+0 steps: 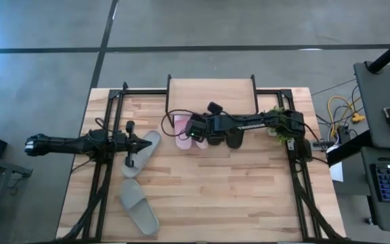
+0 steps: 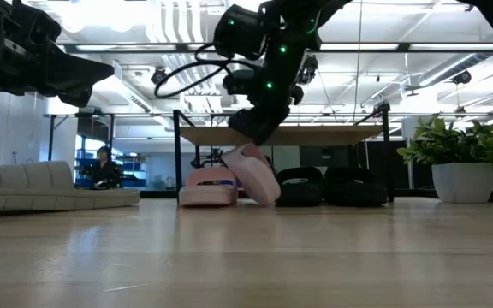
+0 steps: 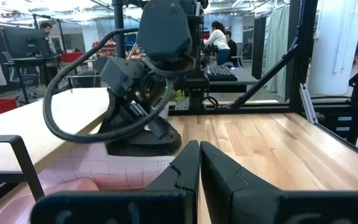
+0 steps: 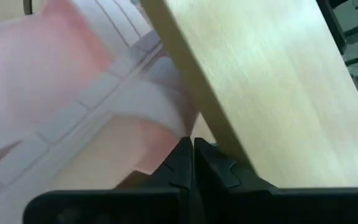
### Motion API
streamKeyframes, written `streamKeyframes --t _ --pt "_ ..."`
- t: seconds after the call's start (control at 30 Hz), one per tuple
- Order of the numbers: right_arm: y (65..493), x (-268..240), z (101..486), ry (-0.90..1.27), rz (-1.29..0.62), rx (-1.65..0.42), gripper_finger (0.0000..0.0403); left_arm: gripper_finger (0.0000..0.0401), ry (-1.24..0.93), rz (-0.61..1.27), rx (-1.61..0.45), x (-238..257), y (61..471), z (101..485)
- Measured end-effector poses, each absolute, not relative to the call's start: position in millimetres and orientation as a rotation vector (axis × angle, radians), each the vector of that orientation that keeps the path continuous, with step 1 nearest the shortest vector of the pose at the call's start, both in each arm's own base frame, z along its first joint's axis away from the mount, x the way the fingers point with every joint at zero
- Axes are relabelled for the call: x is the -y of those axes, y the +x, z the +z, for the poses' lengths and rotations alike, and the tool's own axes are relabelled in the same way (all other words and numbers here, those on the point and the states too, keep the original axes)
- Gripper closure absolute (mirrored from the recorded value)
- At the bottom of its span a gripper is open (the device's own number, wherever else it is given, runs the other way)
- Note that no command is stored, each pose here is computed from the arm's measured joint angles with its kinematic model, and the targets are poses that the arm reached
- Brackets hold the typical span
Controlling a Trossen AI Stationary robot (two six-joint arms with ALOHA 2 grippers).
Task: Pick and place slides into the shelf
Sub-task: Put the right pink slide under the shelf
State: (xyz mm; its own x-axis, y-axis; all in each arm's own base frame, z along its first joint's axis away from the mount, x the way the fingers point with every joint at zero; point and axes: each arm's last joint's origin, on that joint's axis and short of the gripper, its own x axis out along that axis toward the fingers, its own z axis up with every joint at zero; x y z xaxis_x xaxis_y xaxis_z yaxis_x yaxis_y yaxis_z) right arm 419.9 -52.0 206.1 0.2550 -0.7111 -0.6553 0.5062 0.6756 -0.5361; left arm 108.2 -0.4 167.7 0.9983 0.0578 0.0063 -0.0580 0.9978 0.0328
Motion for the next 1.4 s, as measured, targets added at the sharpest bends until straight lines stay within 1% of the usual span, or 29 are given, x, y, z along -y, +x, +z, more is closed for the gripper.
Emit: streamKeyframes --t 0.1,0.2,0.5,0.63,0.73,0.83,0.9,1.0,1.2,1.4 --pt "420 52 206 -0.177 -0.844 -0.997 0.0392 0.0401 0.033 0.058 0.004 0 108 168" --pt "418 52 204 -0.121 -0.844 -1.006 0.0381 0.0401 0.033 0.058 0.004 0 108 168" --pt "411 39 201 -0.116 -0.800 -1.100 0.0309 0.0401 0.033 0.058 0.005 0 108 168" --pt "411 24 205 -0.135 -0.763 -1.088 0.0282 0.0401 0.033 0.058 0.005 0 108 168" --pt "411 9 212 -0.137 -0.733 -1.058 0.0270 0.0401 0.033 0.058 0.005 0 108 168" --pt "413 1 217 -0.082 -0.685 -1.012 0.0271 0.0401 0.033 0.058 0.004 0 108 168" --pt "417 0 218 -0.038 -0.642 -0.985 0.0279 0.0401 0.033 0.058 0.005 0 108 168" --pt "424 5 213 -0.008 -0.630 -0.962 0.0297 0.0401 0.033 0.058 0.005 0 108 168" --pt "430 18 195 -0.014 -0.597 -1.011 0.0328 0.0401 0.033 0.058 0.005 0 108 168" --pt "441 19 184 -0.001 -0.521 -0.976 0.0332 0.0401 0.033 0.058 0.005 0 108 168"
